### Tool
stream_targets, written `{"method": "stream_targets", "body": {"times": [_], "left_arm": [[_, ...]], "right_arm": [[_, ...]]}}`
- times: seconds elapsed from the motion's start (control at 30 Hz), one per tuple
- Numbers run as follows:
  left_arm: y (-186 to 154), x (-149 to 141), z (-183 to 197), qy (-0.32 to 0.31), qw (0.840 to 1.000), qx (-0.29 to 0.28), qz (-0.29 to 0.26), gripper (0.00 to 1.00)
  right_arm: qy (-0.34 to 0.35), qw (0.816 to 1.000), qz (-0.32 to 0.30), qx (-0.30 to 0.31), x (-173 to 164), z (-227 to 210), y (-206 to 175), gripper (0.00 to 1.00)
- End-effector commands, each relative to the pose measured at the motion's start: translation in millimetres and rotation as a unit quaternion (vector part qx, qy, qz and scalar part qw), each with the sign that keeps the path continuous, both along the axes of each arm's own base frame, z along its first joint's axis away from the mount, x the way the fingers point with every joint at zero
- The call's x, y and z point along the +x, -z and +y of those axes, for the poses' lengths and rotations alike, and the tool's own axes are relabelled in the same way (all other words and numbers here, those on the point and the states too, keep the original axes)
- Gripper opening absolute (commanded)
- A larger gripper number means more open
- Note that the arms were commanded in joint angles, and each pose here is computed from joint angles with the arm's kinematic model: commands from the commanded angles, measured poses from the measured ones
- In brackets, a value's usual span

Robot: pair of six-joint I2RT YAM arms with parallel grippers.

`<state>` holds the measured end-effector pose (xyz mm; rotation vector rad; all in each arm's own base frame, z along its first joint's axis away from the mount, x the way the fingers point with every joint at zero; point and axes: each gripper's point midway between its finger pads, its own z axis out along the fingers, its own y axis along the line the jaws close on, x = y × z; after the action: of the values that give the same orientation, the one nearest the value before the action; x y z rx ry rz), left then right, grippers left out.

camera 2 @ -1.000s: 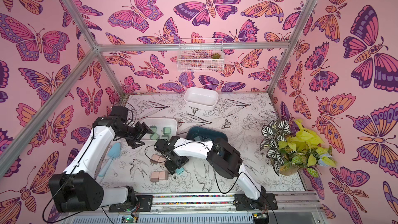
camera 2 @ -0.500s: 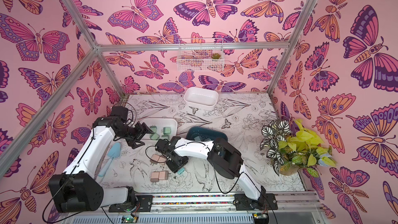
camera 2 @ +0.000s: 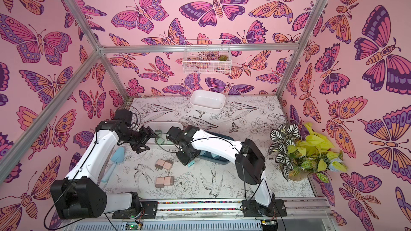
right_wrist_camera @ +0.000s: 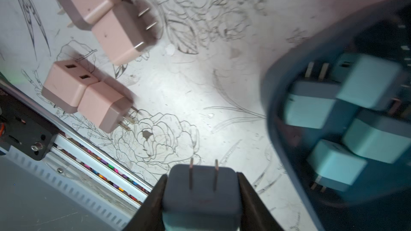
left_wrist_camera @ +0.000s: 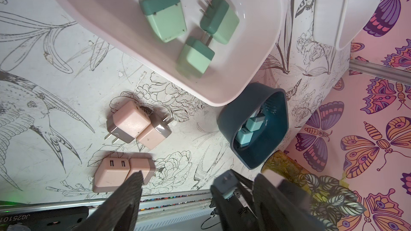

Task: Place the plugs by color into the storage box
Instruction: Pick up the plug from the center of the board, then place the plug in the storage box.

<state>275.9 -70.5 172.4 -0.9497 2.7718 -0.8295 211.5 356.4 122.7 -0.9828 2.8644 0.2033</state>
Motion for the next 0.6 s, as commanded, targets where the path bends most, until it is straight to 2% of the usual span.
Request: {"method": "stream_targets", "body": {"times": [0.0, 0.27, 0.4, 0.57], "left_arm": [[2, 0, -1, -0.001, 1.0, -0.008, 0.006, 0.8], [3, -1, -2, -0.001, 1.0, -0.011, 0.007, 0.8], [2, 0, -2, -0.001, 1.0, -0.012, 0.004, 0.8], [0, 0, -2, -0.003, 1.0, -0.013, 0.002, 0.8]], "right_arm": [[0.037, 0.999, -0.014, -0.033, 27, -52, -15, 0.48], [0.142, 0.988, 0.006, -0.066, 84, -154, 16, 0.47], [0.162, 0.984, 0.024, -0.074, 94, -173, 40, 0.48], [0.165, 0.982, 0.043, -0.08, 91, -176, 61, 0.48]]}}
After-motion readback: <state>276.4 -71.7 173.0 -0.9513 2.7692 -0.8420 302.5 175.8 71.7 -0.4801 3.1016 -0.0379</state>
